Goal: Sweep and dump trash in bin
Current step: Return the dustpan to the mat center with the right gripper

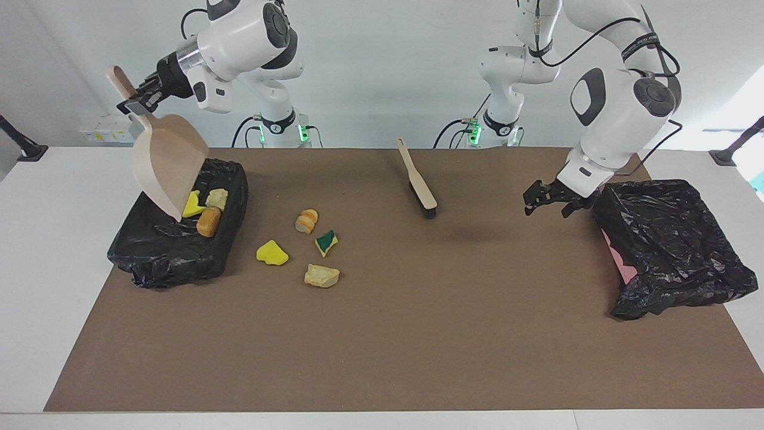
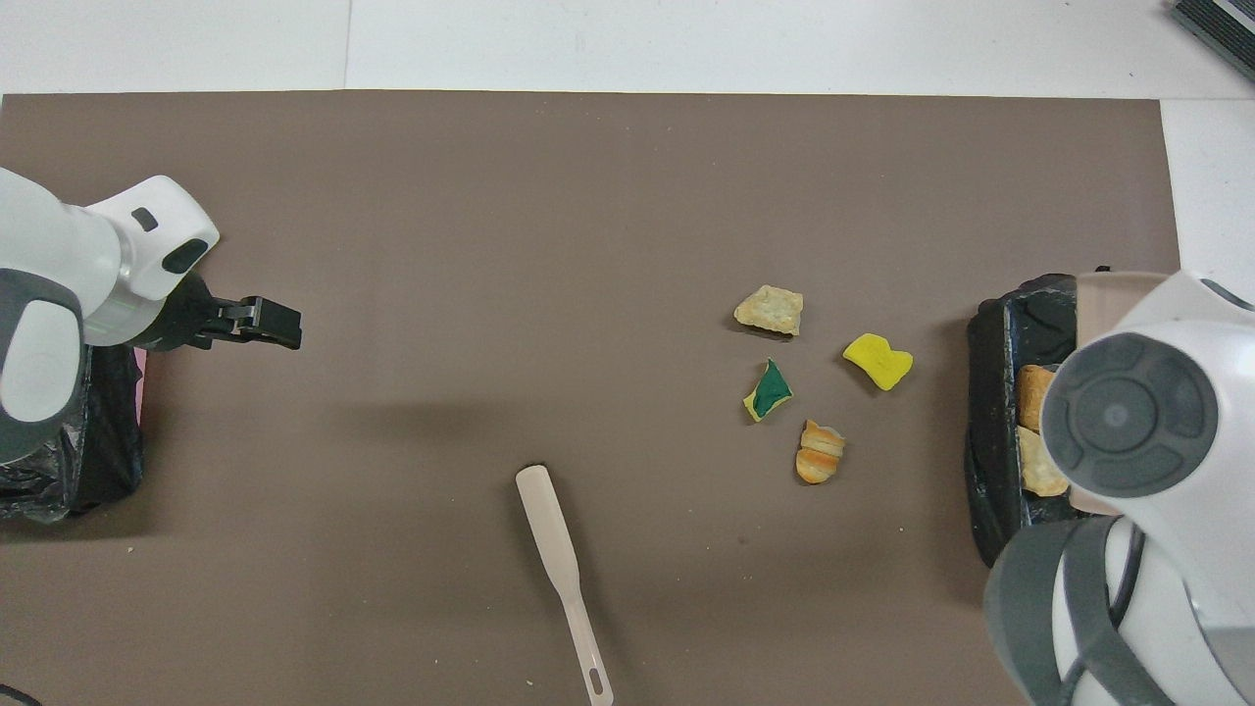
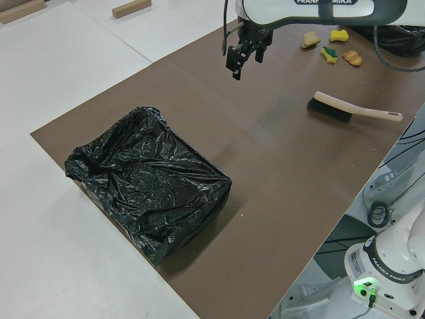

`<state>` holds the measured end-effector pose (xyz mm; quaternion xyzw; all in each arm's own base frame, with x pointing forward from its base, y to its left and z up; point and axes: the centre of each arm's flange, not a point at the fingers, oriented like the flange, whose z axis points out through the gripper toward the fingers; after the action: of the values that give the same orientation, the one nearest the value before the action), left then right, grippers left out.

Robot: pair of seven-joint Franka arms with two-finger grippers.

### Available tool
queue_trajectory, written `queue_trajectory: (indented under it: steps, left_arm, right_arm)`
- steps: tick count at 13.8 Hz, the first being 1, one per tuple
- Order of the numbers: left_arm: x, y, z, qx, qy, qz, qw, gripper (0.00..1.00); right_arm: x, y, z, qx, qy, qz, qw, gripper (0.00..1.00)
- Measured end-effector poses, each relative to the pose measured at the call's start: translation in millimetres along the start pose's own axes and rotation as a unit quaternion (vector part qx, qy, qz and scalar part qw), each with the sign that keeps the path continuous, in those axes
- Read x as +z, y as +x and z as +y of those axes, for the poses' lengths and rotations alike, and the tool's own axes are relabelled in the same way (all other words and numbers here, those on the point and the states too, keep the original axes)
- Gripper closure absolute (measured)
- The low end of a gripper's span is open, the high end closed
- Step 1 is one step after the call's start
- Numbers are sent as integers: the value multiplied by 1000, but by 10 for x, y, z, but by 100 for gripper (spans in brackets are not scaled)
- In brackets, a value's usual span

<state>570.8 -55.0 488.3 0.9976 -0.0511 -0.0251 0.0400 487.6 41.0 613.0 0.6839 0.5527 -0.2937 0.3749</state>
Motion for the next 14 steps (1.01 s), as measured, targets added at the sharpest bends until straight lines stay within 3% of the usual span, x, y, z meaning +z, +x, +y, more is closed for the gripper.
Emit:
queue_trajectory:
  steps: [3, 5, 7, 11, 14]
  left_arm:
    - [-152, -10, -273, 10, 7, 0, 1000, 0]
    - [-296, -13, -300, 10, 6, -1, 1000, 0]
    - [-555, -16, -273, 12, 7, 3, 1000, 0]
    - [-1008, -76, -224, 6, 29, 5, 1000, 0]
    - [-1285, -250, -207, 0, 32, 7, 999, 0]
  right_arm:
    - [-62, 404, 328, 97, 47, 85, 991, 69]
    - [-316, 929, 442, 170, 89, 109, 975, 69]
    - [-740, 1591, 454, 238, 143, 134, 951, 69]
    - [-1405, 2584, 468, 383, 253, 177, 871, 69]
    - [-1813, 3337, 382, 457, 320, 224, 799, 69]
